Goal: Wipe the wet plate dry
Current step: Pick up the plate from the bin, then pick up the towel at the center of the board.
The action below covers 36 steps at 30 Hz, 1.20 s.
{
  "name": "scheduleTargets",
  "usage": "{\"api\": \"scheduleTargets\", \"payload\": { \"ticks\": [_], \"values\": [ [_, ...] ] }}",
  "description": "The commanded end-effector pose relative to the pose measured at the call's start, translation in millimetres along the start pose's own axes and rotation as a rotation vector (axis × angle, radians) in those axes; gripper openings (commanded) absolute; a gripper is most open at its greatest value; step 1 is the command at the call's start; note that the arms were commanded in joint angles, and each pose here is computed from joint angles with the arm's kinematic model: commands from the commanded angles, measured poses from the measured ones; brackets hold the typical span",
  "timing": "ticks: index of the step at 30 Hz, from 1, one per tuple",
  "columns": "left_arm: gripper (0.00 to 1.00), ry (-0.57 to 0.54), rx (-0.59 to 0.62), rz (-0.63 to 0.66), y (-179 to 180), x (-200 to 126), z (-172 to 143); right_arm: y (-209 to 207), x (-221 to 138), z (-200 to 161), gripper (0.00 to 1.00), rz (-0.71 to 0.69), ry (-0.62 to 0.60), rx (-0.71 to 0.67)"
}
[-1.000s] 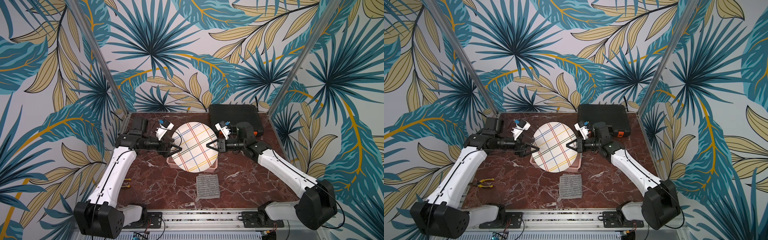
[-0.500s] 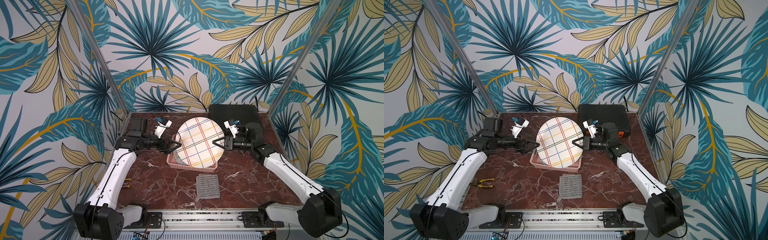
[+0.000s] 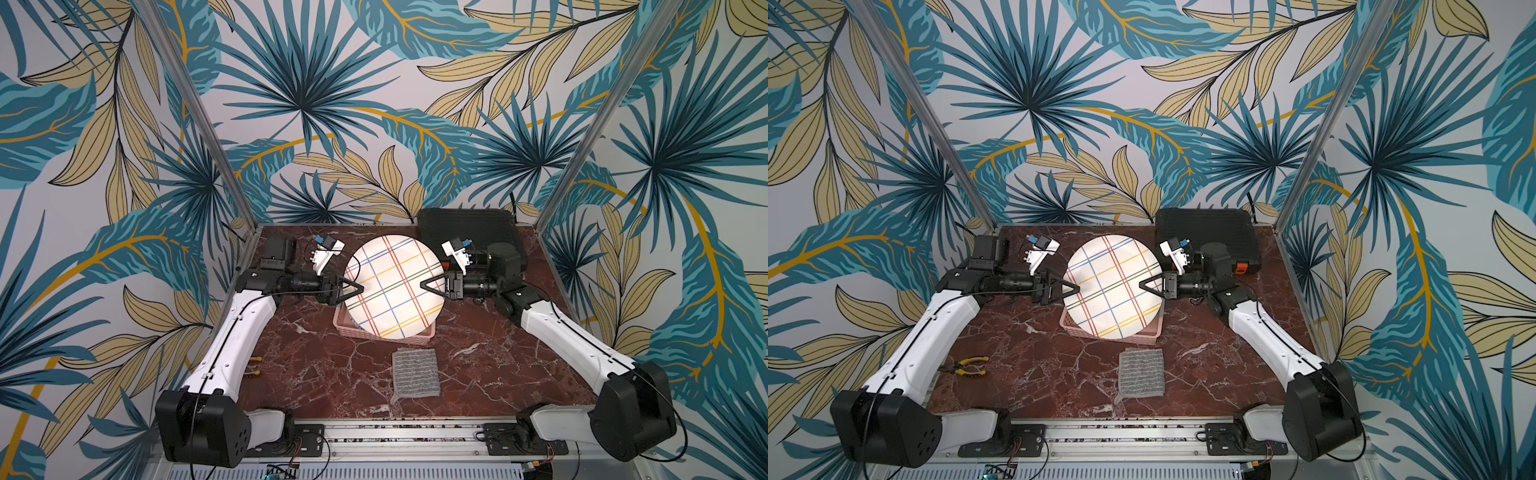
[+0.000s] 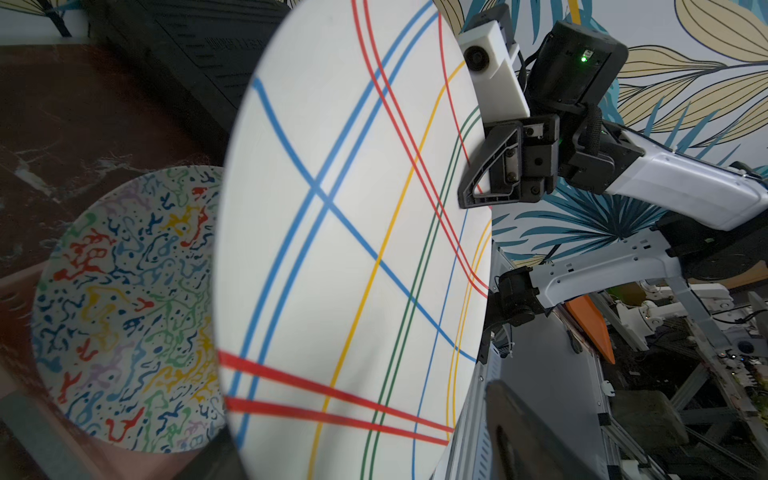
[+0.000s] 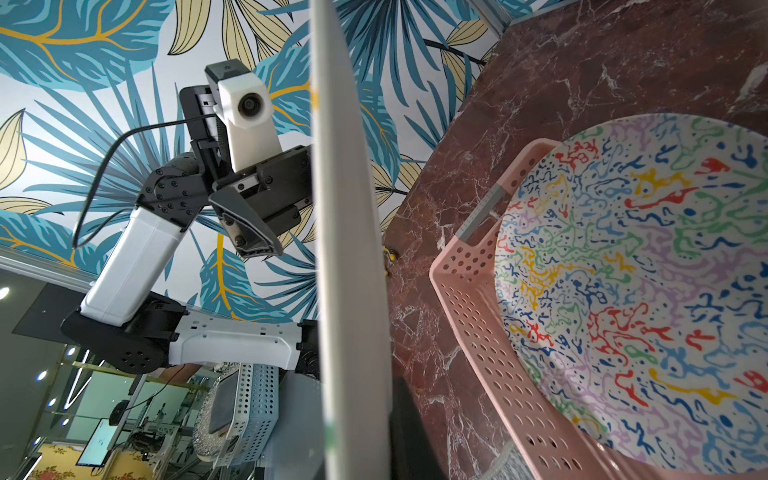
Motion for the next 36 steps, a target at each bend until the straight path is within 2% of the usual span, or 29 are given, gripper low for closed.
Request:
{"api": "scheduleTargets", "payload": {
  "ticks": [1, 7, 9, 11, 13, 17, 20, 23, 27, 33, 36],
  "values": [
    [0.66, -0.02, 0.019, -0.102, -18, 0, 2, 1, 6, 6, 0.0, 0.016, -0.006, -0.028],
    [0.4, -0.027, 0.005, -0.118, -18, 2, 4, -10, 11, 6, 0.0, -0.001, 0.006, -0.01],
    [0.25, -0.029, 0.003, -0.114, -18, 2, 5, -14, 12, 6, 0.0, -0.024, 0.006, -0.007],
    [0.1, -0.031, 0.009, -0.099, -16, 1, 7, -21, 11, 7, 0.06, -0.069, 0.002, -0.003],
    [0.0, -0.033, 0.01, -0.082, -15, 0, 10, -27, 9, 7, 0.23, -0.123, -0.001, 0.001],
    [0.0, -0.047, 0.012, -0.047, -12, -4, 18, -49, -1, 2, 0.57, -0.291, 0.0, 0.029],
    [0.0, -0.065, 0.007, -0.032, -11, -9, 25, -67, -18, -2, 0.69, -0.462, -0.031, 0.058],
    [0.0, -0.084, -0.002, -0.019, -7, -13, 30, -87, -45, -10, 0.74, -0.665, -0.097, 0.092],
    [0.0, -0.116, -0.012, 0.004, 1, -19, 37, -97, -72, -43, 0.74, -0.929, -0.113, 0.06],
    [0.0, -0.121, -0.02, 0.072, 18, -20, 38, -83, -43, -103, 0.74, -0.976, -0.009, -0.068],
    [0.0, -0.116, -0.037, 0.163, 37, -19, 34, -78, -18, -133, 0.74, -0.989, 0.062, -0.158]
  ]
}}
Point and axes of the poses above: each gripper's point midway between its finger pads, its own x axis out along the fingers, its own y axis along the line the jaws close on, z = x × y, the point moved 1 cm from there along -x, back along the fingers, and after that the axes turned 6 degrees about x, right-handed, at the moved point
